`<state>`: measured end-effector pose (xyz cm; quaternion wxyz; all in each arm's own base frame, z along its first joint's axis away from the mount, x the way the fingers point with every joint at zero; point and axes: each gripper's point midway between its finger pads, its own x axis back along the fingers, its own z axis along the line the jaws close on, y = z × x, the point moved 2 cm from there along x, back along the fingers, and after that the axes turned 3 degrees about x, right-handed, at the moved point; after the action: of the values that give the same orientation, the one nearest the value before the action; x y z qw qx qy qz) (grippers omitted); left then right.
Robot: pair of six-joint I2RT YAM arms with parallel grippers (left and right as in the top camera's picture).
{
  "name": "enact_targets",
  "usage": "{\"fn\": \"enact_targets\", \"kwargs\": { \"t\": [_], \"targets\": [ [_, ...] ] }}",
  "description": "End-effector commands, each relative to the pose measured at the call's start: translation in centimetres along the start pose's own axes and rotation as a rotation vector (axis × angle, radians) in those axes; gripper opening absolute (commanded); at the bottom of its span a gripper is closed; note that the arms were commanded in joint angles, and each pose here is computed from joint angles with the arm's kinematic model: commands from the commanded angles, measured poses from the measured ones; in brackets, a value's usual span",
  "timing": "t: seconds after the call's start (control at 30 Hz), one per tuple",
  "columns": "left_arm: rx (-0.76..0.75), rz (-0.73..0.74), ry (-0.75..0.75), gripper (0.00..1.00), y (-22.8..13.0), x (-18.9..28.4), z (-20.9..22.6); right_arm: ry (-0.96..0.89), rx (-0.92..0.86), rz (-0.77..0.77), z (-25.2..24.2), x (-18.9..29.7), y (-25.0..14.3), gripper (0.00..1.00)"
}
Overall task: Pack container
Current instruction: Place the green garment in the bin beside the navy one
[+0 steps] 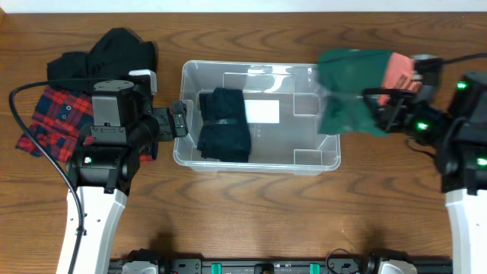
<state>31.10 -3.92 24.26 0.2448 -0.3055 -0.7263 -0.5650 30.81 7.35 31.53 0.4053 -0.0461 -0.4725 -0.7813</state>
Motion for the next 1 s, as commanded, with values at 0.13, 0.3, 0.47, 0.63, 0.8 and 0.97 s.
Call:
{"fn": "enact_targets", "kwargs": {
  "t": [0.13, 0.3, 0.47, 0.63, 0.8, 0.97],
  "targets": [
    [-0.006, -0.013, 0.013, 0.98, 0.4, 0.3, 0.2, 0.222, -0.053, 0.136, 7.6, -7.1, -2.3, 0.01],
    [-0.006, -0.013, 0.013, 0.98, 0.4, 0.3, 0.2, 0.141, -0.245, 0.250, 8.1, -12.9, -5.6, 0.01],
    [-0.006, -0.013, 0.013, 0.98, 0.4, 0.3, 0.2, 0.067, -0.419, 0.378, 6.3, -18.5, -9.5, 0.01],
    [-0.006, -0.013, 0.013, 0.98, 0.4, 0.3, 0.2, 0.026, -0.478, 0.463, 3.8, -22.4, -12.7, 0.01],
    [-0.006, -0.013, 0.013, 0.98, 0.4, 0.3, 0.2, -0.034, -0.505, 0.541, 1.5, -24.5, -15.8, 0.01],
    [-0.006, -0.013, 0.013, 0.98, 0.4, 0.3, 0.2, -0.131, -0.349, 0.552, -1.5, -24.9, -17.3, 0.04]
  ]
}}
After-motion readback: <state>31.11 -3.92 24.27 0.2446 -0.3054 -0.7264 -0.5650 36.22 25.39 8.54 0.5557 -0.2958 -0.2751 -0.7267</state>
